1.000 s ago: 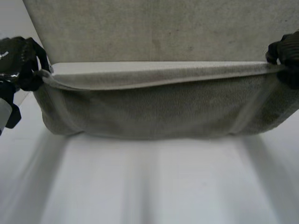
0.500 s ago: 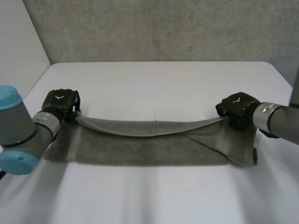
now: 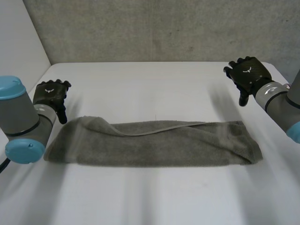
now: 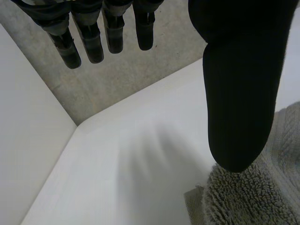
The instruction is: Fold the towel.
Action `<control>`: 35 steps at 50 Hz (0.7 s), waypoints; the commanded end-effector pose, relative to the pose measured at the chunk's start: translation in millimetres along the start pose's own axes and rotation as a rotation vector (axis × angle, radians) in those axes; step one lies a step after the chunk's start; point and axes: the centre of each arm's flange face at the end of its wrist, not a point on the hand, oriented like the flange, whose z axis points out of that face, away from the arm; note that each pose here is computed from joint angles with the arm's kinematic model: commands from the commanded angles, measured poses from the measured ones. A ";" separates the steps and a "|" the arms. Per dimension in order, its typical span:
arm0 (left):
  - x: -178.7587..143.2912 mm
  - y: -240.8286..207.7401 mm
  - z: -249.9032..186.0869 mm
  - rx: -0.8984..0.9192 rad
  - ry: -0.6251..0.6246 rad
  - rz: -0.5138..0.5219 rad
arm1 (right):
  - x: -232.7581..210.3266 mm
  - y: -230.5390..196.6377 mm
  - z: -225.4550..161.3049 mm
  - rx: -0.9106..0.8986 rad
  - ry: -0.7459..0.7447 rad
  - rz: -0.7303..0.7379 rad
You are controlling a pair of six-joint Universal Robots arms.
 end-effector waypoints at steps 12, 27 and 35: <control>8.0 -4.9 -60.8 -0.014 0.142 0.002 | -22.2 3.3 -96.1 -0.276 -0.192 0.212; 14.5 14.0 -72.0 -0.069 0.200 -0.003 | -12.4 44.4 -103.2 -0.302 -0.147 0.290; 10.5 20.5 -68.3 -0.086 0.187 -0.008 | -7.2 86.3 -78.8 -0.354 -0.081 0.280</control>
